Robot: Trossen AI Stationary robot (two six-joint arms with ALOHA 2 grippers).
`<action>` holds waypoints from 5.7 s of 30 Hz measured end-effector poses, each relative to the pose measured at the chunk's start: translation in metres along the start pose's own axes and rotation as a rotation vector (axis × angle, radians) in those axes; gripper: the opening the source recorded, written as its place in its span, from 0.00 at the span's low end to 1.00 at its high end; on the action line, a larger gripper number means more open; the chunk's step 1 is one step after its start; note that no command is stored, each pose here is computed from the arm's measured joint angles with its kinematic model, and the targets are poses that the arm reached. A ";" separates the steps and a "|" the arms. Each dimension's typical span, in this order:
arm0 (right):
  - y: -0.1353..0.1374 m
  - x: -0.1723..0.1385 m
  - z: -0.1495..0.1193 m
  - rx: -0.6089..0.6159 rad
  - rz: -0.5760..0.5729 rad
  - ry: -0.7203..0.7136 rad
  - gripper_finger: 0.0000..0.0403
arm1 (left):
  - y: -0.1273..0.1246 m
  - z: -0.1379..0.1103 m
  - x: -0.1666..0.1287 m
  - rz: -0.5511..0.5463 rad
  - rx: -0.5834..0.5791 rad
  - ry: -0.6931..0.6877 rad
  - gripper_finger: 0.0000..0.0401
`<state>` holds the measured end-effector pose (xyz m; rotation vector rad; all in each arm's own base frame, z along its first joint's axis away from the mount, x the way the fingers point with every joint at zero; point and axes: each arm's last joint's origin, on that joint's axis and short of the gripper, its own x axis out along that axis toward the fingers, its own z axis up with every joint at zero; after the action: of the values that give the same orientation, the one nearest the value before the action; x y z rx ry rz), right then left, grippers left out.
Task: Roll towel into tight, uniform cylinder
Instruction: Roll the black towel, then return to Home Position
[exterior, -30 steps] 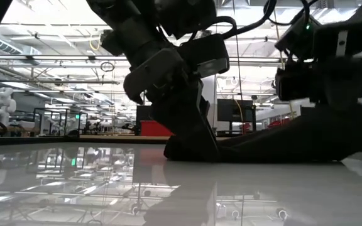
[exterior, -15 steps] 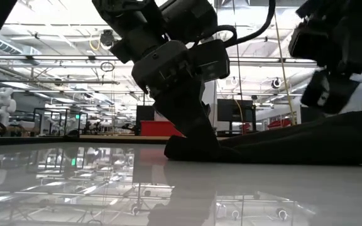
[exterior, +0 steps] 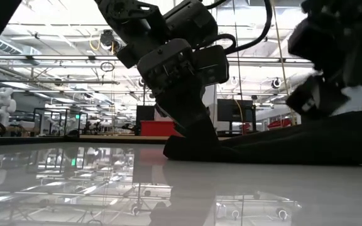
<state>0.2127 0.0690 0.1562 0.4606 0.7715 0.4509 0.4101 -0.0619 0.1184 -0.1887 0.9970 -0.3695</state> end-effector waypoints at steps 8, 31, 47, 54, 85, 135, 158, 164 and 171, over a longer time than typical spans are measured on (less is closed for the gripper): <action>-0.017 0.022 -0.018 0.012 -0.142 0.119 0.42 | 0.006 0.000 -0.002 -0.027 -0.015 0.001 0.55; 0.004 -0.024 0.009 0.023 -0.058 -0.100 0.42 | -0.004 0.020 -0.060 -0.021 -0.014 -0.074 0.55; 0.071 -0.182 0.027 -0.276 -0.293 -0.514 0.42 | -0.043 0.018 -0.214 0.359 0.092 -0.250 0.55; 0.083 -0.243 -0.005 -0.280 -0.287 -0.695 0.42 | -0.059 -0.016 -0.280 0.522 0.065 -0.435 0.55; 0.063 -0.267 -0.055 -0.200 -0.522 -0.732 0.42 | -0.025 -0.248 -0.234 0.583 -0.515 -0.939 0.55; -0.008 -0.117 -0.066 -0.298 -0.395 -0.740 0.31 | -0.020 -0.240 -0.225 0.631 -0.400 -1.187 0.55; -0.005 -0.113 -0.068 -0.374 -0.263 -0.665 0.31 | -0.020 -0.240 -0.221 0.677 -0.316 -1.112 0.55; -0.005 -0.113 -0.068 -0.373 -0.262 -0.665 0.31 | -0.021 -0.239 -0.221 0.665 -0.325 -1.116 0.55; -0.005 -0.113 -0.068 -0.373 -0.262 -0.665 0.31 | -0.021 -0.239 -0.221 0.667 -0.317 -1.113 0.55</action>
<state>0.0913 0.0193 0.1733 0.1337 0.0912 0.1655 0.0956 0.0075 0.1699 -0.2849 -0.0329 0.4930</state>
